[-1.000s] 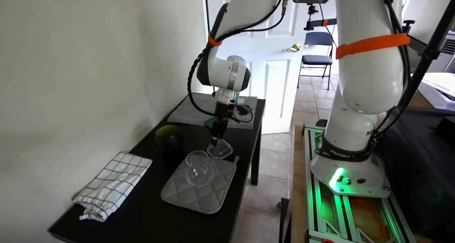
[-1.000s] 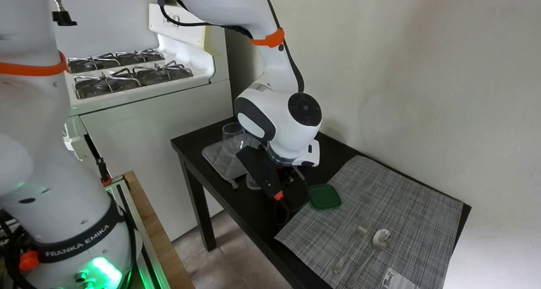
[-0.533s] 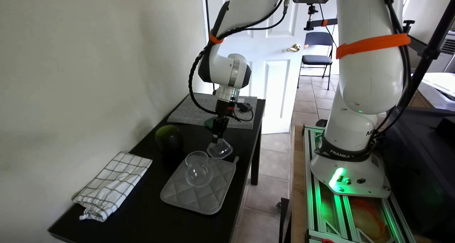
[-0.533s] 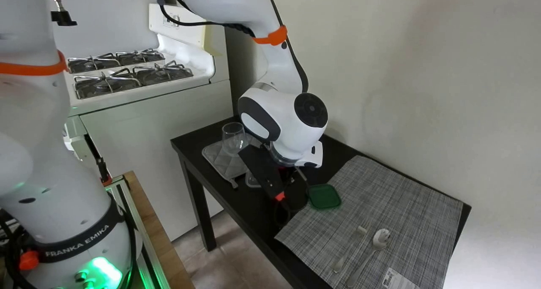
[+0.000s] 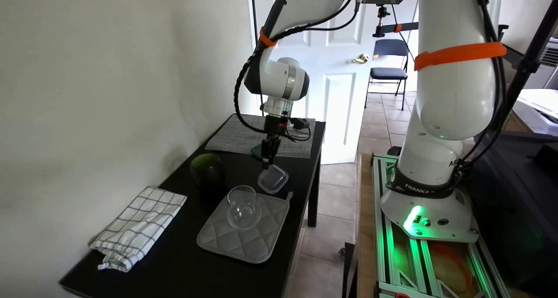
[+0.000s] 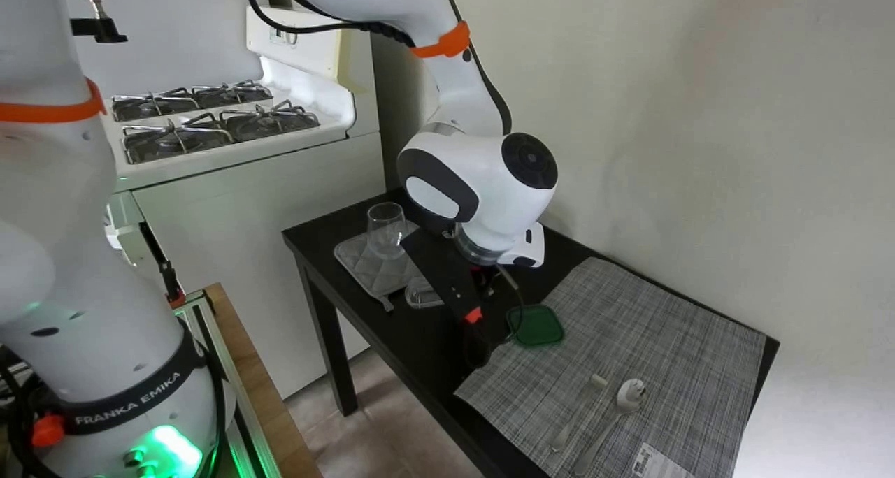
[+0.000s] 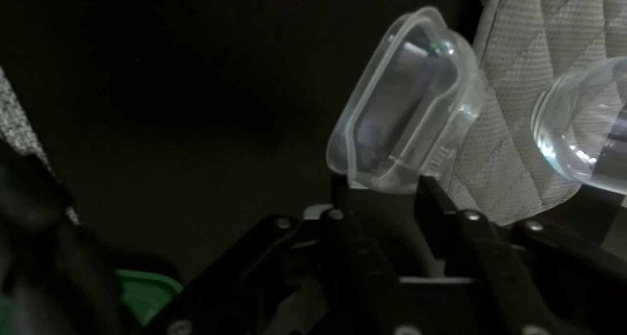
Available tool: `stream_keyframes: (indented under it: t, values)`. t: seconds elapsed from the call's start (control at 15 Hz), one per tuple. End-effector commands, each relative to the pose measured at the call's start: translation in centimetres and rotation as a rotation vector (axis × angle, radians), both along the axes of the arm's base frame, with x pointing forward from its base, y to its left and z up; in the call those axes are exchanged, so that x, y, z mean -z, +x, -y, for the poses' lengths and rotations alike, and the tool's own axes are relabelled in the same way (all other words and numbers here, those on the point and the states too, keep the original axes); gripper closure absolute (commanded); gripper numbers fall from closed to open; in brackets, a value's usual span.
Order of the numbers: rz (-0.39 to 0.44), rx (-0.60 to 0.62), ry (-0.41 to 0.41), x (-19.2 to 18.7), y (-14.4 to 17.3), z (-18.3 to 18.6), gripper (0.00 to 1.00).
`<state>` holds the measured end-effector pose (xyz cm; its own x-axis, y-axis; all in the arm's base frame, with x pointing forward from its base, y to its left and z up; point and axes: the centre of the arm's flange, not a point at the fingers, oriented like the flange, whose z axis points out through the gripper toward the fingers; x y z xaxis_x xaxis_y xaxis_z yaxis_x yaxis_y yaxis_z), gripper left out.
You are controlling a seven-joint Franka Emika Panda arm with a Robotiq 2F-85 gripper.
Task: Turn the small lunchbox over
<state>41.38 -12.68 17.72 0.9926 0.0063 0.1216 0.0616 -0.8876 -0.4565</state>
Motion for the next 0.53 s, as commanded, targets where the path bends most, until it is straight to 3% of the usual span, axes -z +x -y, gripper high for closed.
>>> stream_keyframes:
  t: [0.0,0.07,0.33,0.4,0.47]
  values:
    - [-0.03,-0.018,-0.033,-1.8,-0.6,0.1,0.9]
    - [-0.035,-0.027,-0.046,-2.2,-0.6,0.2,1.0]
    - [-0.044,-0.055,-0.095,-3.2,-0.3,-0.1,1.0]
    - [-0.052,-0.059,-0.099,-3.6,-0.4,0.0,0.74]
    - [-0.06,-0.063,-0.104,-3.8,-0.5,0.0,0.74]
